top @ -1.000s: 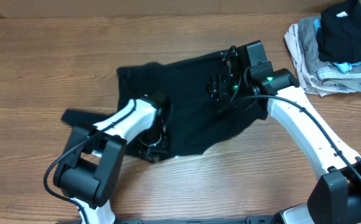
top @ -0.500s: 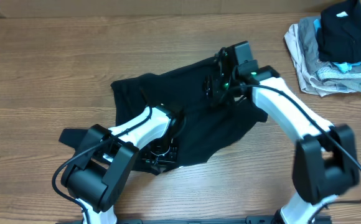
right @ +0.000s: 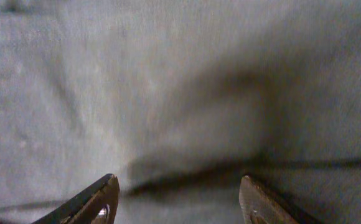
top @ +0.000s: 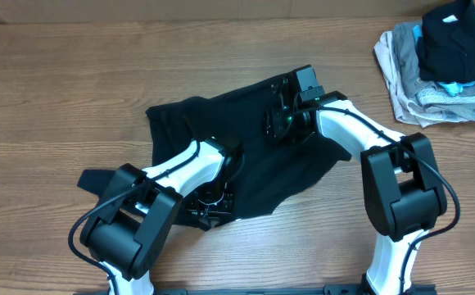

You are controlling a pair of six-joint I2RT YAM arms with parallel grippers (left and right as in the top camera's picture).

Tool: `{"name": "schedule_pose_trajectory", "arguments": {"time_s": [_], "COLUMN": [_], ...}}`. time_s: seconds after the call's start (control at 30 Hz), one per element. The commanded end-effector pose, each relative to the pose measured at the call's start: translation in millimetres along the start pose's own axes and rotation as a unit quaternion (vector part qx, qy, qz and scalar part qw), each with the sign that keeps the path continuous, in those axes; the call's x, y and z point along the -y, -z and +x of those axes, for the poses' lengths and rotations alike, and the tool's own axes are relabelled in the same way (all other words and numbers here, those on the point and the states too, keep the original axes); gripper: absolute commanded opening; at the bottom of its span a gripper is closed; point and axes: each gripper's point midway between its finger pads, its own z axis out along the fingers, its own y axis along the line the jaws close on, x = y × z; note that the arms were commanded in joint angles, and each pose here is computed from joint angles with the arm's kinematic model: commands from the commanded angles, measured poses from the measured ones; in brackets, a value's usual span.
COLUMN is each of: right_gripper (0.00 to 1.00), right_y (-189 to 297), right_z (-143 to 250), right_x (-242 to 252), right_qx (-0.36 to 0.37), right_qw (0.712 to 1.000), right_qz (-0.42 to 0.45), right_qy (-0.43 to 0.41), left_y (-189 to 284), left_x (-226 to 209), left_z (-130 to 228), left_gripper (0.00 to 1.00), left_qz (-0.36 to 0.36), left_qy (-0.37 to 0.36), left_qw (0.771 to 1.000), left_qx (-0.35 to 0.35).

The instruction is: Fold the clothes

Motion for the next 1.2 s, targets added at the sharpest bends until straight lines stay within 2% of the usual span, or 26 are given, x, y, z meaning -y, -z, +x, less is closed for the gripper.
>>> {"name": "schedule_pose_trajectory", "arguments": {"time_s": [0.0, 0.27, 0.63, 0.73, 0.9, 1.17], "right_gripper": [0.67, 0.66, 0.64, 0.64, 0.64, 0.64], "right_y": [-9.5, -15.1, -53.0, -55.8, -49.9, -43.2], "right_z": [-2.1, -14.1, 3.0, 2.5, -10.3, -27.8], "right_x": [8.8, 21.8, 48.9, 56.0, 62.4, 67.9], "right_qx": [0.003, 0.03, -0.006, -0.011, -0.001, 0.018], "right_qw": [1.0, 0.998, 0.998, 0.997, 0.997, 0.997], "right_qz": [0.02, 0.053, 0.065, 0.068, 0.07, 0.071], "right_qy": [0.006, 0.009, -0.011, -0.018, -0.026, -0.031], "left_y": [-23.6, 8.9, 55.2, 69.8, 74.7, 54.8], "left_x": [0.0, 6.9, 11.3, 20.1, 43.6, 68.6], "left_z": [-1.6, -2.0, 10.8, 20.5, 43.0, 98.6], "left_gripper": [0.04, 0.04, 0.04, 0.04, 0.04, 0.04], "left_qz": [-0.008, 0.019, 0.056, 0.091, 0.14, 0.102], "left_qy": [0.0, -0.011, -0.024, -0.038, -0.066, -0.108], "left_qw": [1.0, 0.999, 0.992, 0.987, 0.983, 0.988], "left_qx": [-0.006, 0.048, 0.113, 0.124, 0.097, 0.034]}}
